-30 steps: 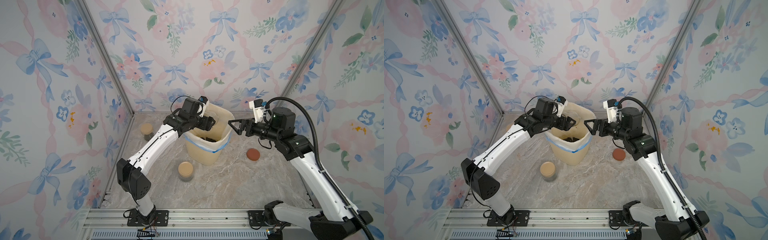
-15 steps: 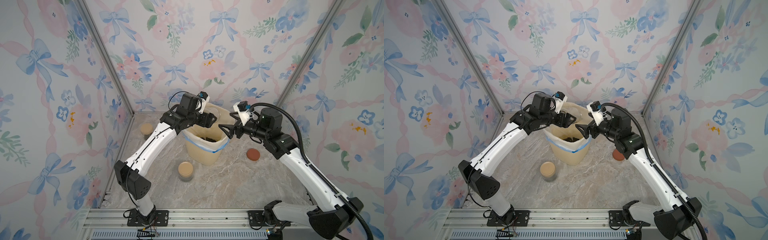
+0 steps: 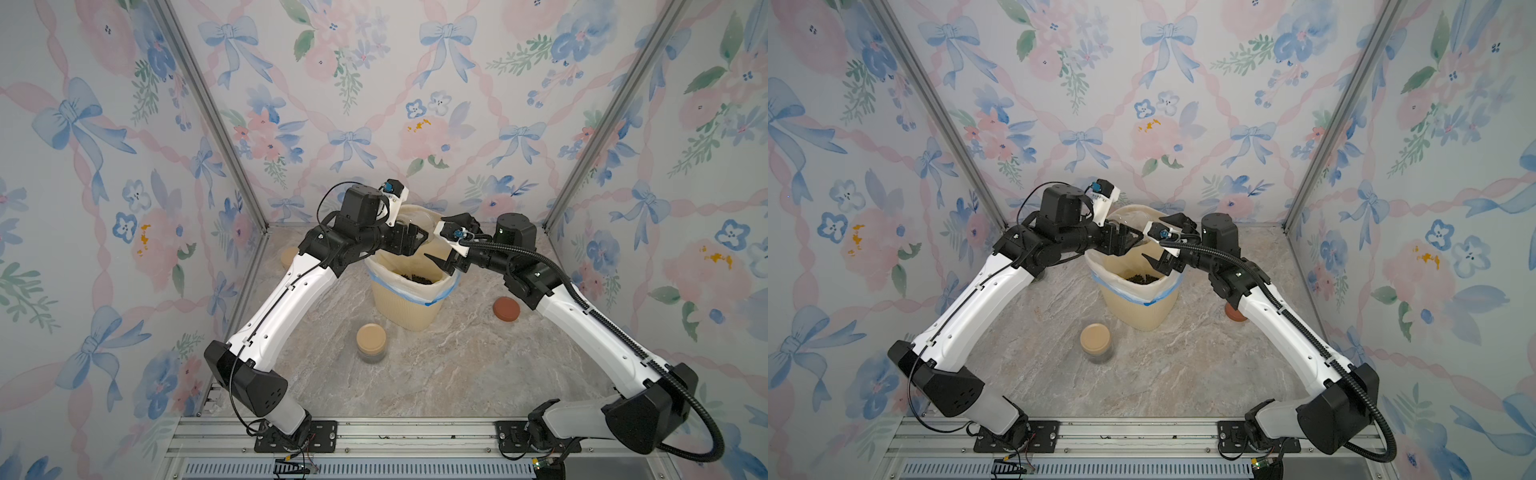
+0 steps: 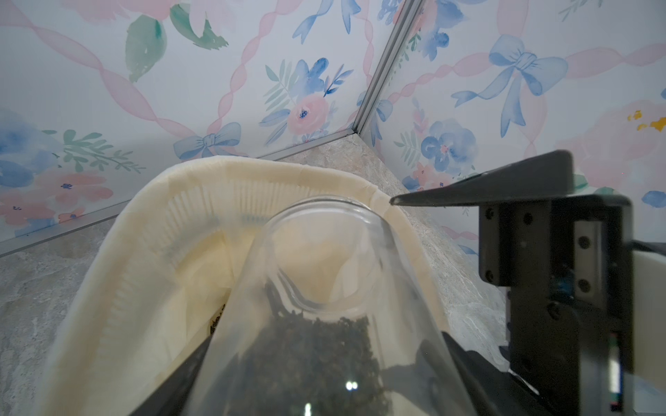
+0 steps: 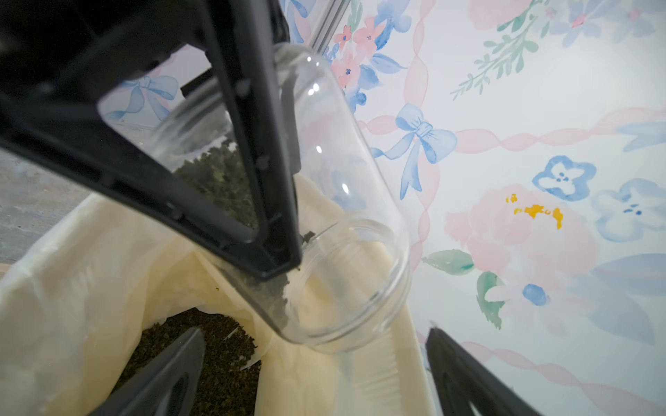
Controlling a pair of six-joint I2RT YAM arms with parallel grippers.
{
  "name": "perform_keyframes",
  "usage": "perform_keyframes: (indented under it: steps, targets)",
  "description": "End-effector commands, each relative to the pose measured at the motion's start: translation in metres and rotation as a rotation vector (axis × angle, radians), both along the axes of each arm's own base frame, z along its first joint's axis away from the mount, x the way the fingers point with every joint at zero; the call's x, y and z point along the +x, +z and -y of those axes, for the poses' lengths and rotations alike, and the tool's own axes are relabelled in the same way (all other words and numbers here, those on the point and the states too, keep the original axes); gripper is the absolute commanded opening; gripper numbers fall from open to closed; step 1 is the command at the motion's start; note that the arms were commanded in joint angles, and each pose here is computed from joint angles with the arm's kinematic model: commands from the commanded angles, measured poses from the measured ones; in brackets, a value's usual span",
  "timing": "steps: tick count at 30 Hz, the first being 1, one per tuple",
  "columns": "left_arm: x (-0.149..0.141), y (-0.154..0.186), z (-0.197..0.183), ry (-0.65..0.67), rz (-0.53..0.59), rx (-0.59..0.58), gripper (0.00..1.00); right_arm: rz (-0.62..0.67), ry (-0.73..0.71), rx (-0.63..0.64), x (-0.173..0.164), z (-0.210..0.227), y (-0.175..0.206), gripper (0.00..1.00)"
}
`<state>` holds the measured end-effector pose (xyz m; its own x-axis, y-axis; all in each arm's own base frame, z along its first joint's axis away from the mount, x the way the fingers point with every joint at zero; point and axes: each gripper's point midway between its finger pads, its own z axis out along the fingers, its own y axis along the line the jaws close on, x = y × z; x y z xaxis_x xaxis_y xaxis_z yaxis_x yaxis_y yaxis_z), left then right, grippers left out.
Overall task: Empty moldy tea leaves from jars
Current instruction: Pour the moldy tea leaves from the jar into the trash bin.
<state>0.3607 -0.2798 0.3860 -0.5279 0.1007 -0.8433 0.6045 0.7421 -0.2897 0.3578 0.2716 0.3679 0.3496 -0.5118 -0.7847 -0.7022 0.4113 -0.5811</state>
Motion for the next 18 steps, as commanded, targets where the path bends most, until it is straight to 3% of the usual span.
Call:
perform_keyframes:
  steps: [1, 7, 18]
  targets:
    - [-0.007, 0.013, 0.000, -0.018, 0.018, -0.048, 0.45, 0.165, 0.011, -0.012, 0.005, -0.009, 0.023, 0.97]
    - [-0.008, 0.012, 0.000, -0.029, 0.013, -0.051, 0.45, 0.249, 0.013, -0.055, 0.007, -0.020, 0.023, 0.98]
    - [-0.011, 0.013, 0.003, -0.051, 0.007, -0.061, 0.44, 0.248, 0.070, -0.096, 0.006, -0.031, 0.018, 0.99]
